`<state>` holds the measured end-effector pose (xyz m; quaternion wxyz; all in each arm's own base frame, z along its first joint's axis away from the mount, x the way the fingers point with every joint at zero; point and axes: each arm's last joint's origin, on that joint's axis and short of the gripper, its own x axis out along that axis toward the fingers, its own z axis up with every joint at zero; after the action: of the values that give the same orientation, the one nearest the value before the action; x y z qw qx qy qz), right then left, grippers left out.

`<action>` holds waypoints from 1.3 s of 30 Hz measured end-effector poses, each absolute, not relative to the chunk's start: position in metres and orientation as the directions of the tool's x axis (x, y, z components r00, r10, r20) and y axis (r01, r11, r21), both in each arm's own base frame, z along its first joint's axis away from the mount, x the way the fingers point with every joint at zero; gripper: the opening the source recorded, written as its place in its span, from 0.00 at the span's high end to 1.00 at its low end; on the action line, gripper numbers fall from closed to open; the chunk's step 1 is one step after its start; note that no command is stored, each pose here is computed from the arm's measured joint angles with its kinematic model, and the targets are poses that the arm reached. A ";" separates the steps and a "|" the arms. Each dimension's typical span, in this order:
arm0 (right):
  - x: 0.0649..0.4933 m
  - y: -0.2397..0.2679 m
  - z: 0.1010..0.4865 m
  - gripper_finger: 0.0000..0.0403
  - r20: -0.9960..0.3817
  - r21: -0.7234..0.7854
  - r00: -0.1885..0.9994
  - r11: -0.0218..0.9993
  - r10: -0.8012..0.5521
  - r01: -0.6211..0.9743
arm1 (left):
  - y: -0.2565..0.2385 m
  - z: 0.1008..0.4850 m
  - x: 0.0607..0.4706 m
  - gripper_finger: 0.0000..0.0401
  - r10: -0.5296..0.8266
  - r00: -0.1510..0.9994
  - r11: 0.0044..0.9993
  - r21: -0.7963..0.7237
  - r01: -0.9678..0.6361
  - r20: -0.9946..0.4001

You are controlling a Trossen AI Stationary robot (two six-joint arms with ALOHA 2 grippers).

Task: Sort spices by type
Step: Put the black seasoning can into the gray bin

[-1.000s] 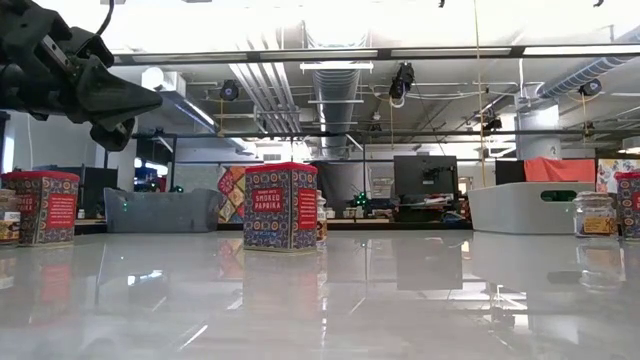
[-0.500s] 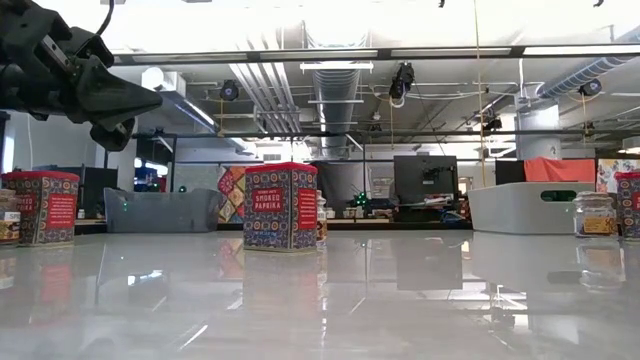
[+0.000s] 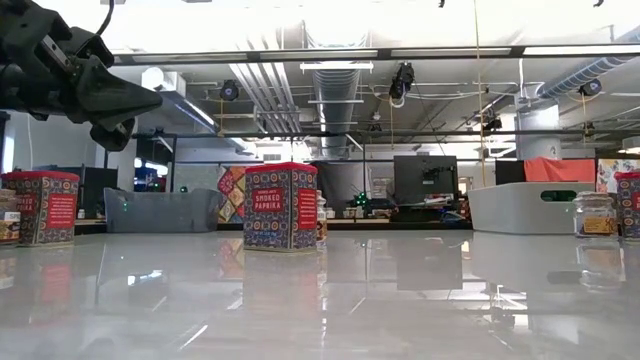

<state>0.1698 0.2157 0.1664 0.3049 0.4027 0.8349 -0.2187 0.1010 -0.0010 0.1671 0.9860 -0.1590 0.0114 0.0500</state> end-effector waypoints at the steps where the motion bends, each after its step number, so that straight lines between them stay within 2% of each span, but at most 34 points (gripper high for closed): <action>1: 0.170 0.216 0.166 0.12 -0.685 -0.119 -0.490 0.580 0.539 0.806 | -0.001 0.167 0.101 0.99 0.095 0.995 0.944 -0.312 -0.102 -0.038; 13: 0.171 0.216 0.167 0.36 -0.683 -0.122 -0.483 0.567 0.548 0.815 | -0.001 0.167 0.101 0.99 0.095 0.995 0.944 -0.312 -0.102 -0.038; 17: 0.179 0.218 0.173 0.36 -0.687 -0.085 -0.455 0.558 0.567 0.825 | -0.001 0.167 0.101 0.99 0.095 0.995 0.945 -0.312 -0.102 -0.038; 21: 0.194 0.217 0.191 0.33 -0.722 -0.042 -0.394 0.532 0.569 0.846 | -0.001 0.167 0.101 0.99 0.095 0.995 0.945 -0.312 -0.102 -0.038; 28: 0.233 0.192 0.235 0.36 -0.870 0.050 -0.213 0.510 0.445 0.859 | -0.001 0.167 0.101 0.99 0.095 0.995 0.945 -0.312 -0.102 -0.039; 33: 0.272 0.156 0.256 0.36 -0.940 0.044 -0.181 0.627 0.290 0.777 | -0.001 0.167 0.101 0.99 0.095 0.995 0.945 -0.312 -0.103 -0.039; 39: 0.312 0.097 0.262 0.33 -0.955 -0.075 -0.279 0.825 0.103 0.560 | -0.001 0.167 0.101 0.99 0.095 0.995 0.945 -0.312 -0.102 -0.038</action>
<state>0.3122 0.0973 0.2615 0.5608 0.2144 0.7733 -0.2039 0.1010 -0.0011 0.1671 0.9860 -0.1589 0.0114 0.0499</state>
